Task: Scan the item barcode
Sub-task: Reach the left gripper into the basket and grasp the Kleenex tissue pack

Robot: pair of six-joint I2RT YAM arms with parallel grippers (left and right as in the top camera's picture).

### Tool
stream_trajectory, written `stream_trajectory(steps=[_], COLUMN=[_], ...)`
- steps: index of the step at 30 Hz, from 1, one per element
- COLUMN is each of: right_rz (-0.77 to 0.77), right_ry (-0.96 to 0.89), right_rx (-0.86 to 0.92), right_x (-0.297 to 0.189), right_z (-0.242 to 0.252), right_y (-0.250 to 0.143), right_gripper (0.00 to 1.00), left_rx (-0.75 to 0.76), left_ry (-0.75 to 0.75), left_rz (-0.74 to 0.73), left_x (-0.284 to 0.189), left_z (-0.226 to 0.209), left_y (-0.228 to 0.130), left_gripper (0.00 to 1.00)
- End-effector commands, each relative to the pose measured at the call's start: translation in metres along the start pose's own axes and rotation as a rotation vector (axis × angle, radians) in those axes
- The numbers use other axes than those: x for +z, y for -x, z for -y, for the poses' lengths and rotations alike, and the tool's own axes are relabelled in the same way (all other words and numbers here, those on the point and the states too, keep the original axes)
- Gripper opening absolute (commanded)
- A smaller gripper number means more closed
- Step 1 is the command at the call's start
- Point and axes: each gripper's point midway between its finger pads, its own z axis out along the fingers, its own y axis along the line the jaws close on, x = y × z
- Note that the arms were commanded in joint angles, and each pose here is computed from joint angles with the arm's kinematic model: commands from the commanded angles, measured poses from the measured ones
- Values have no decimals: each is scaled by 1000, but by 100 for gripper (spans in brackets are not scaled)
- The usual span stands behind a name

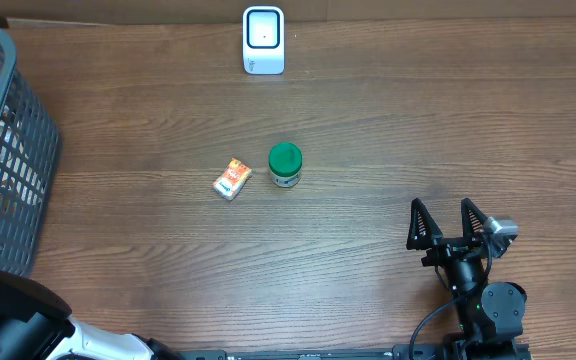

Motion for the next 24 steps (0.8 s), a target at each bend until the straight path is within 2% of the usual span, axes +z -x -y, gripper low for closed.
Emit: stream_trajectory(steps=[1, 3, 4, 11, 17, 24], right_rz=[6, 6, 6, 6, 6, 6], right_ry=[-4, -4, -4, -4, -4, -4], right_rx=[0, 0, 0, 0, 0, 0], right_x=[0, 0, 0, 0, 0, 0], right_z=[1, 1, 1, 1, 1, 1], right_y=[-1, -1, -1, -1, -1, -1], right_gripper=[100, 100, 100, 100, 100, 100], left_rx=[26, 27, 46, 147, 149, 158], left_ry=[68, 83, 84, 72, 97, 127], left_rz=[-39, -37, -29, 14, 16, -25], left_x=[34, 50, 62, 96, 115, 142], left_z=[-10, -12, -11, -5, -5, -7], left_y=[-12, -15, -15, -9, -5, -10], left_gripper=[65, 71, 71, 49, 54, 52])
